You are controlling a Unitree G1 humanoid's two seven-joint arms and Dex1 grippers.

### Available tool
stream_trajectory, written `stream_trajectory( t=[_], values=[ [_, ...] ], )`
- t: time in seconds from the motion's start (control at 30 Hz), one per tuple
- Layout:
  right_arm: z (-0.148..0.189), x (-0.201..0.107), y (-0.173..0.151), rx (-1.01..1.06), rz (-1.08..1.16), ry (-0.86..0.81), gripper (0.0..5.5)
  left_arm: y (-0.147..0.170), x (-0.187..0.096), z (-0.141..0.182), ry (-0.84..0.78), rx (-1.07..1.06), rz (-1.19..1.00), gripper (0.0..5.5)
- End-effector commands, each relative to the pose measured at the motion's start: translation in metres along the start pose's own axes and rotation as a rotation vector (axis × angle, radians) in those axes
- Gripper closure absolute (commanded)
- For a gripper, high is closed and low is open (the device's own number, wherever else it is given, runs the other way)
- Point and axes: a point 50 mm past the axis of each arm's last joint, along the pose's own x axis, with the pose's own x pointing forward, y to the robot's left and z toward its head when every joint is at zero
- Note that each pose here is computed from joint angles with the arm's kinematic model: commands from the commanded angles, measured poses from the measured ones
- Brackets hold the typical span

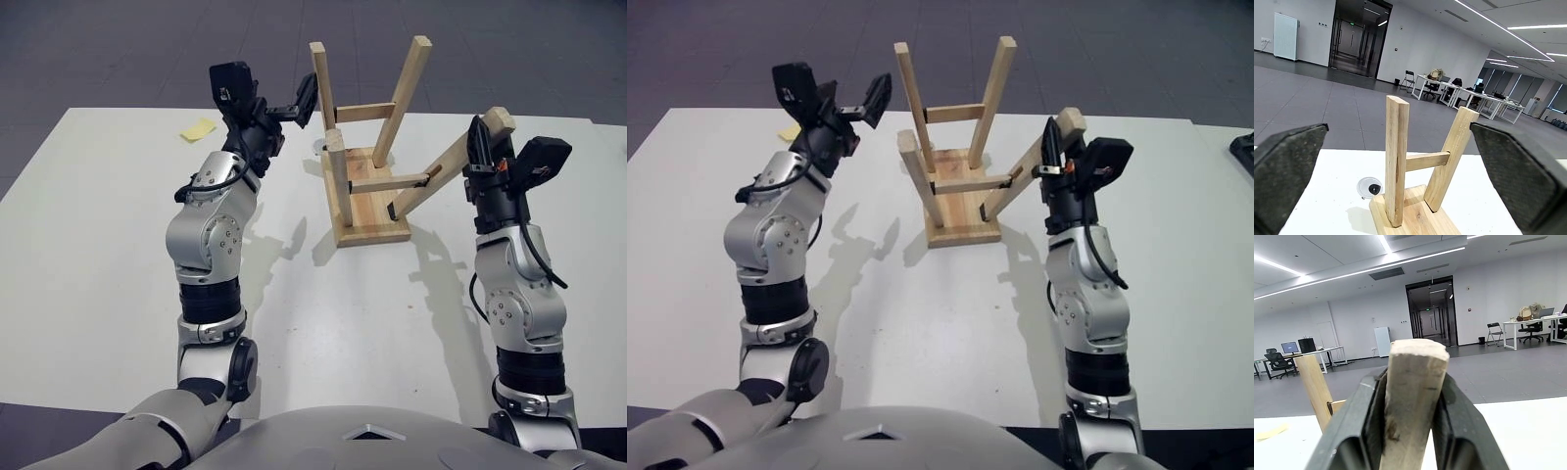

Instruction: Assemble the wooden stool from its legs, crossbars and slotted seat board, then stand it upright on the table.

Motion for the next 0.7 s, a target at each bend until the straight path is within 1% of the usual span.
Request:
stream_trajectory(
  t=[0.03, 0.1, 0.27, 0.7],
  values=[
    [-0.140, -0.111, -0.044, -0.184, -0.130, 0.883, 4.41, -0.012, 0.005, 0.024, -0.096, 0.013, -0.055, 0.10],
    [-0.143, -0.112, -0.043, -0.203, -0.114, 0.897, 4.41, -0.014, 0.006, 0.026, -0.105, 0.017, -0.073, 0.10],
    [-0.134, -0.094, -0.036, -0.138, -0.106, 0.824, 4.41, -0.027, 0.005, 0.031, -0.137, 0.020, -0.155, 0.10],
    [-0.096, -0.047, 0.000, -0.046, 0.027, 0.648, 4.41, -0.038, 0.006, 0.029, -0.139, 0.008, -0.196, 0.10]
  ],
)
